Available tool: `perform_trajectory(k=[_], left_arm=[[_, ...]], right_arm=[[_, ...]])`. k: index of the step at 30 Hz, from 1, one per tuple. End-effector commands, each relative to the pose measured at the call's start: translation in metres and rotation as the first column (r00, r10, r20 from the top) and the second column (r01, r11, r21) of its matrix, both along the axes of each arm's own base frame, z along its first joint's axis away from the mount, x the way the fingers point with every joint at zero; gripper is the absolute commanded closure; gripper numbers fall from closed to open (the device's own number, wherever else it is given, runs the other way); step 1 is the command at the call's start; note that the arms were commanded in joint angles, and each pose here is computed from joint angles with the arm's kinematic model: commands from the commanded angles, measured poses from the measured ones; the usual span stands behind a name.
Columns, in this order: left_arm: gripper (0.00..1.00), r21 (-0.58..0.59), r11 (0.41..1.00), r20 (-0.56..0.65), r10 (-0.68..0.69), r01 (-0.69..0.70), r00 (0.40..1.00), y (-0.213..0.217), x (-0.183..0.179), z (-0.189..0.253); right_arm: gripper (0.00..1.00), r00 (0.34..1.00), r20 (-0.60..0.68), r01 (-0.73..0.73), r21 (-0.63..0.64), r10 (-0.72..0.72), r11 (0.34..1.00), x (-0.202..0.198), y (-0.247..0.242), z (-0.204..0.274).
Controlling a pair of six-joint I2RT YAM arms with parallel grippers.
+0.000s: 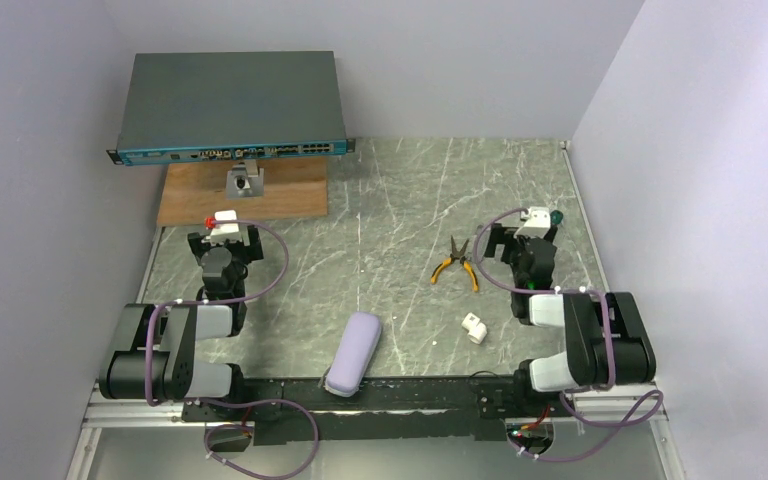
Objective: Open the umbrella
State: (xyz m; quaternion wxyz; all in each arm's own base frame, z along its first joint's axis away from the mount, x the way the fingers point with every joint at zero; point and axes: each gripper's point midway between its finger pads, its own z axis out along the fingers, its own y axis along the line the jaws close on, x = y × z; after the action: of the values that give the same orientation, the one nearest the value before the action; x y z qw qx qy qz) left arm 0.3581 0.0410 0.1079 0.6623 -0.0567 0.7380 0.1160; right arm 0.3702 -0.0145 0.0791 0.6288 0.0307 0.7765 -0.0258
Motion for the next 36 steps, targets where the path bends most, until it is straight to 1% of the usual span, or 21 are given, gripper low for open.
perform_trajectory(k=[1, 3, 5, 6, 8, 9, 12, 17, 18, 19, 20, 21, 22, 23, 24, 26, 29, 31, 33, 36], left_arm=[[0.01, 0.012, 0.999, 0.065, -0.033, 0.032, 0.997, -0.003, 0.003, 0.016], [0.01, 0.037, 0.995, 0.083, -0.092, 0.089, 0.992, -0.012, 0.000, 0.022], [0.01, 0.036, 0.996, 0.112, -0.089, 0.086, 0.990, -0.012, -0.008, 0.033], [0.01, 0.025, 0.996, 0.103, -0.082, 0.080, 0.991, -0.011, -0.011, 0.036], [0.01, -0.016, 0.997, 0.023, -0.070, 0.071, 0.997, -0.011, -0.017, 0.035], [0.01, -0.042, 0.997, 0.001, -0.072, 0.072, 0.997, -0.013, -0.020, 0.038], [0.01, -0.145, 0.985, -0.004, -0.097, 0.096, 0.995, -0.024, -0.036, 0.041], [0.01, -0.265, 0.959, -0.084, -0.123, 0.097, 0.989, -0.038, -0.068, 0.040], [0.01, -0.299, 0.948, -0.082, -0.138, 0.107, 0.987, -0.043, -0.073, 0.044], [0.01, -0.347, 0.932, -0.087, -0.146, 0.107, 0.986, -0.047, -0.079, 0.045], [0.01, -0.447, 0.894, -0.109, -0.080, 0.023, 0.991, -0.044, -0.087, 0.040], [0.01, -0.552, 0.828, -0.168, 0.011, -0.103, 0.986, -0.039, -0.098, 0.028], [0.01, -0.607, 0.768, -0.239, 0.067, -0.203, 0.969, -0.037, -0.111, 0.015], [0.01, -0.621, 0.762, -0.253, 0.031, -0.187, 0.967, -0.043, -0.113, 0.011], [0.01, -0.622, 0.776, -0.241, -0.059, -0.107, 0.969, -0.057, -0.110, 0.013], [0.01, -0.650, 0.760, -0.240, -0.187, -0.014, 0.952, -0.078, -0.110, 0.017], [0.01, -0.687, 0.725, -0.250, -0.296, 0.047, 0.922, -0.098, -0.116, 0.023], [0.01, -0.699, 0.706, -0.238, -0.379, 0.114, 0.894, -0.114, -0.121, 0.030], [0.01, -0.690, 0.708, -0.251, -0.430, 0.151, 0.867, -0.130, -0.128, 0.036], [0.01, -0.622, 0.751, -0.314, -0.499, 0.222, 0.808, -0.157, -0.142, 0.040]], right_arm=[[0.00, 0.996, 0.059, -0.054, -0.098, 0.060, 0.994, 0.011, 0.022, 0.051], [0.00, 0.996, 0.046, -0.073, -0.105, 0.078, 0.992, 0.007, 0.031, 0.062], [0.00, 0.993, 0.046, -0.106, -0.091, 0.111, 0.990, 0.003, 0.039, 0.076], [0.00, 0.991, 0.050, -0.123, -0.085, 0.128, 0.989, 0.002, 0.043, 0.084], [0.00, 0.984, 0.053, -0.166, -0.068, 0.169, 0.984, -0.002, 0.054, 0.095], [0.00, 0.979, 0.049, -0.195, -0.065, 0.198, 0.979, -0.005, 0.060, 0.098], [0.00, 0.963, 0.049, -0.262, -0.050, 0.264, 0.964, -0.012, 0.079, 0.106], [0.00, 0.907, 0.070, -0.417, 0.011, 0.416, 0.909, -0.024, 0.117, 0.123], [0.00, 0.895, 0.087, -0.444, 0.071, 0.438, 0.893, -0.028, 0.126, 0.130], [0.00, 0.895, 0.114, -0.446, 0.164, 0.432, 0.880, -0.030, 0.132, 0.140], [0.00, 0.918, 0.125, -0.398, 0.290, 0.377, 0.870, -0.030, 0.131, 0.154], [0.00, 0.943, 0.094, -0.328, 0.428, 0.319, 0.842, -0.032, 0.130, 0.161], [0.00, 0.959, 0.049, -0.266, 0.500, 0.279, 0.824, -0.035, 0.127, 0.160], [0.00, 0.967, 0.020, -0.217, 0.578, 0.253, 0.787, -0.036, 0.128, 0.159], [0.00, 0.961, 0.030, -0.237, 0.600, 0.275, 0.764, -0.037, 0.134, 0.160], [0.00, 0.948, 0.028, -0.264, 0.633, 0.318, 0.728, -0.042, 0.144, 0.159], [0.00, 0.931, -0.050, -0.250, 0.635, 0.362, 0.731, -0.047, 0.151, 0.155], [0.00, 0.918, -0.130, -0.214, 0.634, 0.376, 0.743, -0.052, 0.153, 0.146], [0.00, 0.895, -0.180, -0.211, 0.636, 0.408, 0.743, -0.057, 0.158, 0.137], [0.01, 0.879, -0.211, -0.204, 0.644, 0.428, 0.737, -0.065, 0.164, 0.125]])
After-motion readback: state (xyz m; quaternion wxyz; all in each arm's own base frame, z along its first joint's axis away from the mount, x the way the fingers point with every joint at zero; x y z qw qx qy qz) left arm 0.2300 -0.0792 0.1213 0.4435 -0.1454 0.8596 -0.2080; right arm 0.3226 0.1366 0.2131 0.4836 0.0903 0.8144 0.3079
